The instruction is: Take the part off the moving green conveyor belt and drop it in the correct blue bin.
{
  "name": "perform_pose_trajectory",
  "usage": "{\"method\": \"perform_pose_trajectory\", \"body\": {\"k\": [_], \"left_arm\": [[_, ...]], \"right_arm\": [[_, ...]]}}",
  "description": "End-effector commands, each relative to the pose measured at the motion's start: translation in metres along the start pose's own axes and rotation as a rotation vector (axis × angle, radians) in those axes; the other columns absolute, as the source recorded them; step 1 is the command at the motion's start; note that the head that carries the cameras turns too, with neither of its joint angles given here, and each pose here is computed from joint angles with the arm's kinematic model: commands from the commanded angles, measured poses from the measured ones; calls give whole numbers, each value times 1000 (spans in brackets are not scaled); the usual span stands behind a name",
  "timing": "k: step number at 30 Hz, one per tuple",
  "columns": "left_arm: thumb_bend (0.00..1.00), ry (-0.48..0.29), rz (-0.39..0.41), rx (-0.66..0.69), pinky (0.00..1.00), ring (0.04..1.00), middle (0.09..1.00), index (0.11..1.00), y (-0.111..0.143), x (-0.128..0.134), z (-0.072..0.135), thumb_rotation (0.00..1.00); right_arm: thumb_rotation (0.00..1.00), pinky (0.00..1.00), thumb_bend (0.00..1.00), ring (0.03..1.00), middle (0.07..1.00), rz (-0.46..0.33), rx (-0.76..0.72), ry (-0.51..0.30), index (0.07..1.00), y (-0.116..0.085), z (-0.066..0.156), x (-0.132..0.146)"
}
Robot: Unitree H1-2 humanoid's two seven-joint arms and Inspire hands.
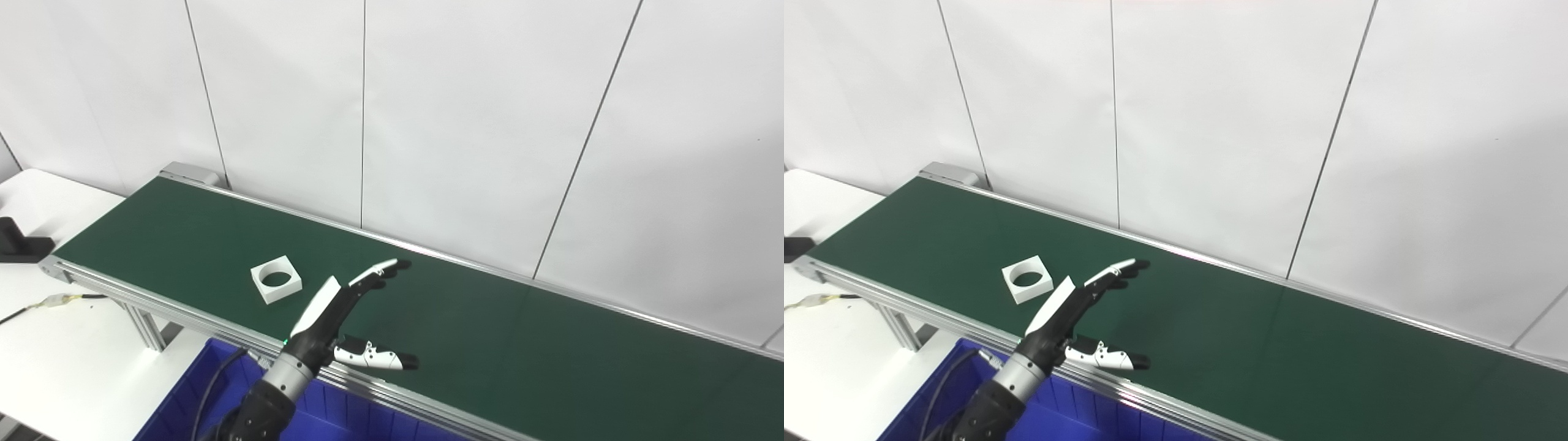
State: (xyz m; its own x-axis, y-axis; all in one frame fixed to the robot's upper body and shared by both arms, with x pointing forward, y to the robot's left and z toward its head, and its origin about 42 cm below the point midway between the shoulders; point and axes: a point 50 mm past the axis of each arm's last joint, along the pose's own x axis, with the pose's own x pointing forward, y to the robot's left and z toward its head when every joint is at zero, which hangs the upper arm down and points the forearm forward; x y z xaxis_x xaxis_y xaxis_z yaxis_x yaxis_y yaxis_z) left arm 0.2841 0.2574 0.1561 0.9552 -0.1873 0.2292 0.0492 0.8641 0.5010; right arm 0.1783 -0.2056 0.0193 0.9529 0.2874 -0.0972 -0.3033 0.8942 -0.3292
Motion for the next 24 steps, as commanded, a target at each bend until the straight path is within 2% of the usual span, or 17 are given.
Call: {"method": "perform_pose_trajectory", "body": {"k": [1,7,9,10,12,15,19,21,24], "left_arm": [[757,-28,37,66,886,917,936,896,19,12,11,295],[746,23,55,191,912,946,956,921,43,19,5,343],[748,36,63,211,897,943,960,924,50,23,0,333],[752,41,66,216,844,920,960,922,53,24,-1,319],[756,51,73,239,801,899,958,919,58,28,-4,299],[764,73,81,276,826,914,961,919,64,35,-7,294],[754,118,86,313,896,961,978,929,76,47,-14,223],[760,140,92,331,886,963,982,929,81,52,-17,196],[776,173,94,381,863,957,982,928,88,59,-21,209]], "right_arm": [[13,645,846,776,834,-30,2,-90,877,-3,10,6],[0,659,855,780,839,-26,9,-88,877,-2,9,9],[0,651,852,775,836,-26,1,-92,876,-2,10,9],[0,646,858,768,830,-28,-3,-96,872,-2,11,9],[0,643,863,762,825,-30,-2,-102,869,-1,10,9],[0,640,864,759,824,-28,5,-101,869,0,9,10],[0,628,863,755,821,-24,-1,-107,863,1,8,12],[0,629,865,759,823,-24,-6,-108,863,2,7,13],[0,630,864,756,820,-25,-8,-115,860,2,9,13]]}}
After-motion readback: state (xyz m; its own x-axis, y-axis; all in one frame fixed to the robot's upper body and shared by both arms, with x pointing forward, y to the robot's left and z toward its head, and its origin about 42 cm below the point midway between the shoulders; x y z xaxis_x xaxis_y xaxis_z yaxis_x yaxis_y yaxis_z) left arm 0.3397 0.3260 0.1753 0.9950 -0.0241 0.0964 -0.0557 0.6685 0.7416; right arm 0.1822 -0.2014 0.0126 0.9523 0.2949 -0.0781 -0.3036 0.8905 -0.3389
